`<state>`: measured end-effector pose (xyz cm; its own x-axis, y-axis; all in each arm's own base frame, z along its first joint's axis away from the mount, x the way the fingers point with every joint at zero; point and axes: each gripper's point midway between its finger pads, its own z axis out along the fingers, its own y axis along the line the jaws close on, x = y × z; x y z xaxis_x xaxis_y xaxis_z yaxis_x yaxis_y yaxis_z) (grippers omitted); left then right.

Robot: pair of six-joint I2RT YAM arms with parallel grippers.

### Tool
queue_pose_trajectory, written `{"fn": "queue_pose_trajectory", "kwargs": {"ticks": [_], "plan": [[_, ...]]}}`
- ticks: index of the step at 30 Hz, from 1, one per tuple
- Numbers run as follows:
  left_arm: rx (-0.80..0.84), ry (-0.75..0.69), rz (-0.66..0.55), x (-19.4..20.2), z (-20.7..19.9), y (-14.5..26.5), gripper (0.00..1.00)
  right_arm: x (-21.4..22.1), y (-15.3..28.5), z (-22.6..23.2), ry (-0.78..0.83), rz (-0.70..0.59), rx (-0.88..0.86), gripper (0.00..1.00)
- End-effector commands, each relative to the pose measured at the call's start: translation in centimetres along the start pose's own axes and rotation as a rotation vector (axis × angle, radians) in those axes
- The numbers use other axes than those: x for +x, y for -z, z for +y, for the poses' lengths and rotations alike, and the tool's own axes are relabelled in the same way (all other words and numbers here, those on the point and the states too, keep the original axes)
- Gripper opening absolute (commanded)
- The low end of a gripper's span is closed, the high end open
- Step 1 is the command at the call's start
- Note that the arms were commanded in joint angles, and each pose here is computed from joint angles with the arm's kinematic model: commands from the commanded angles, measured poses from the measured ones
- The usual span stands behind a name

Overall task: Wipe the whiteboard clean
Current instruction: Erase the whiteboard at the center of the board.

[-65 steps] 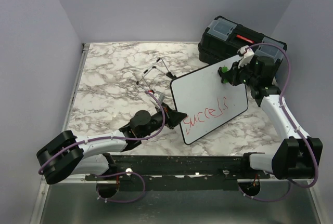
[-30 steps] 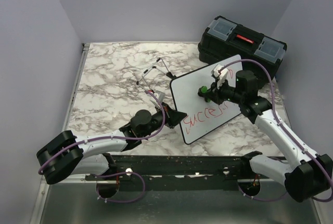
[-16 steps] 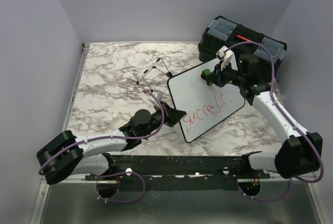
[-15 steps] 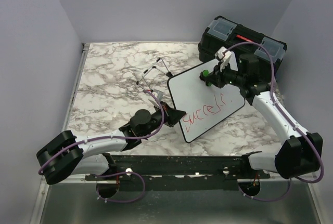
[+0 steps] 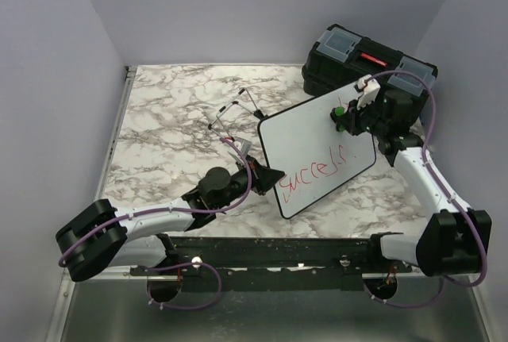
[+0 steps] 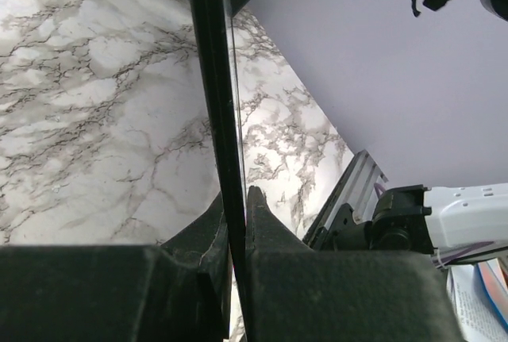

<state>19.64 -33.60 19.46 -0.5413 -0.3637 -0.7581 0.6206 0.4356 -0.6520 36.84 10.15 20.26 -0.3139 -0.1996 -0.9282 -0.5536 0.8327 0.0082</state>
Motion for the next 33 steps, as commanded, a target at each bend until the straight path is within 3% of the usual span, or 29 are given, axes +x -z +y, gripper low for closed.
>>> {"fn": "queue_pose_trajectory", "kwargs": {"ticks": [1,4,8,10,13,18,21,25,29,33], "plan": [[0.191,-0.043,-0.086,-3.0,-5.0,0.5,0.0,0.5,-1.3,-3.6,-0.033,0.051,0.105,0.01],[0.191,-0.044,-0.087,-3.0,-4.9,0.6,0.0,3.0,-0.9,-0.9,0.02,0.114,-0.046,0.0],[0.197,-0.045,-0.08,-2.8,-5.0,0.4,0.0,3.5,1.5,5.7,0.069,0.062,-0.383,0.01],[0.203,-0.044,-0.074,-2.7,-5.1,0.2,0.0,2.3,2.1,7.0,0.063,0.016,-0.449,0.01],[0.206,-0.043,-0.075,-2.8,-5.2,0.0,0.0,-0.8,1.7,6.4,0.027,-0.052,-0.42,0.01],[0.199,-0.039,-0.079,-2.8,-5.1,0.2,0.0,-5.0,-0.8,0.6,-0.093,-0.124,-0.127,0.01],[0.197,-0.037,-0.078,-2.7,-5.0,0.3,0.0,-5.0,-1.6,-3.0,-0.119,-0.102,0.056,0.01],[0.2,-0.042,-0.076,-2.8,-5.1,0.3,0.0,-2.2,-1.3,-4.8,-0.083,-0.017,0.159,0.01],[0.203,-0.05,-0.079,-2.9,-5.2,0.3,0.0,1.2,-0.2,-3.2,-0.018,0.078,0.098,0.01],[0.206,-0.053,-0.08,-2.8,-5.2,0.2,0.0,4.5,1.1,3.1,0.04,0.138,-0.237,0.01]]}}
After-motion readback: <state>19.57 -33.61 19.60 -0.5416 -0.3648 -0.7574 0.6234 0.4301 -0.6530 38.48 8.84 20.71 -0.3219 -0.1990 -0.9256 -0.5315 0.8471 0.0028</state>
